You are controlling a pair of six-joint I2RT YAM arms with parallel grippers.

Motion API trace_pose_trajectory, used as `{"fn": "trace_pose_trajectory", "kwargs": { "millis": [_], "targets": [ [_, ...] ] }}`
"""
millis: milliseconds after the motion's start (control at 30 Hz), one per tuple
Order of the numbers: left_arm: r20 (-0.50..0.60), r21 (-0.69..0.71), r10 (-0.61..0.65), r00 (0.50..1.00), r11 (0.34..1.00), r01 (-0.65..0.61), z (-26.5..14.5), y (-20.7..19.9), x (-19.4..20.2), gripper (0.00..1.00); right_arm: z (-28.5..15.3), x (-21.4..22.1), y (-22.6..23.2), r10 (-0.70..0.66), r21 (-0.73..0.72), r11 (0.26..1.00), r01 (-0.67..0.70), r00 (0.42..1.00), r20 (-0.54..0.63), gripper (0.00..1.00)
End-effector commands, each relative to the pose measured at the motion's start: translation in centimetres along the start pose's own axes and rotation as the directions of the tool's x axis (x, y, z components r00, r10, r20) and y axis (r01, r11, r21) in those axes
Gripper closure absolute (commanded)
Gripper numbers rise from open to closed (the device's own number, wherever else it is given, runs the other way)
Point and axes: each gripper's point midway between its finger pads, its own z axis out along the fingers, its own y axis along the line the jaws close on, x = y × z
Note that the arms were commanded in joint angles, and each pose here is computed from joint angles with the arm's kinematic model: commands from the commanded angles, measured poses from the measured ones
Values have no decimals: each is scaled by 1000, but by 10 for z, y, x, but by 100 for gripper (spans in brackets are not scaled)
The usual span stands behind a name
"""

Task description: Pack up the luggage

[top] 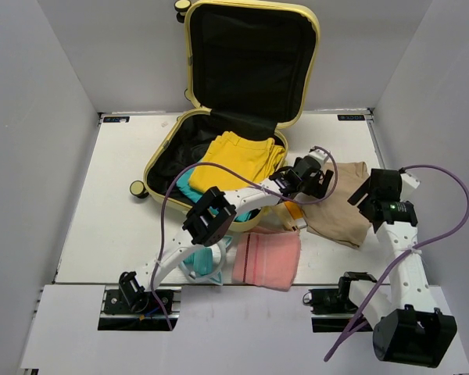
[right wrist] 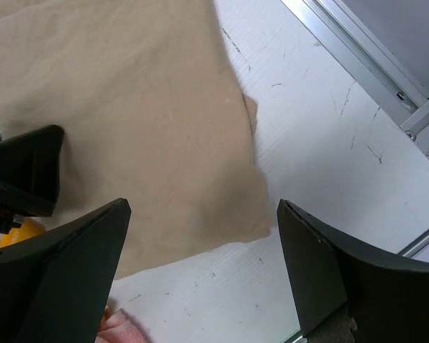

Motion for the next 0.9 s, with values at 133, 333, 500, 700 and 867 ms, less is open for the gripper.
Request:
{"fn": "trace_pose_trajectory", "kwargs": {
  "millis": [133,333,500,700,867],
  "targets": [
    [-34,66,-38,999,997,40,1,-9,9,36,31,-5,-1,69,63,996,-67,997,-32,11],
    [-38,75,-9,999,997,12,0,-10,12,49,63,-19,18,185,-36,981,-192,973,-135,11],
    [-44,76,-32,999,997,35,-3,-5,8,55,99,-32,22,172,-133,971,-197,968,-184,11],
    [-52,75,-55,997,995,58,-5,4,5,59,128,-39,26,120,-231,957,-176,964,-238,14],
    [-70,78,-60,996,995,66,-10,9,7,60,149,-32,20,71,-203,971,-123,967,-246,14]
  ]
}}
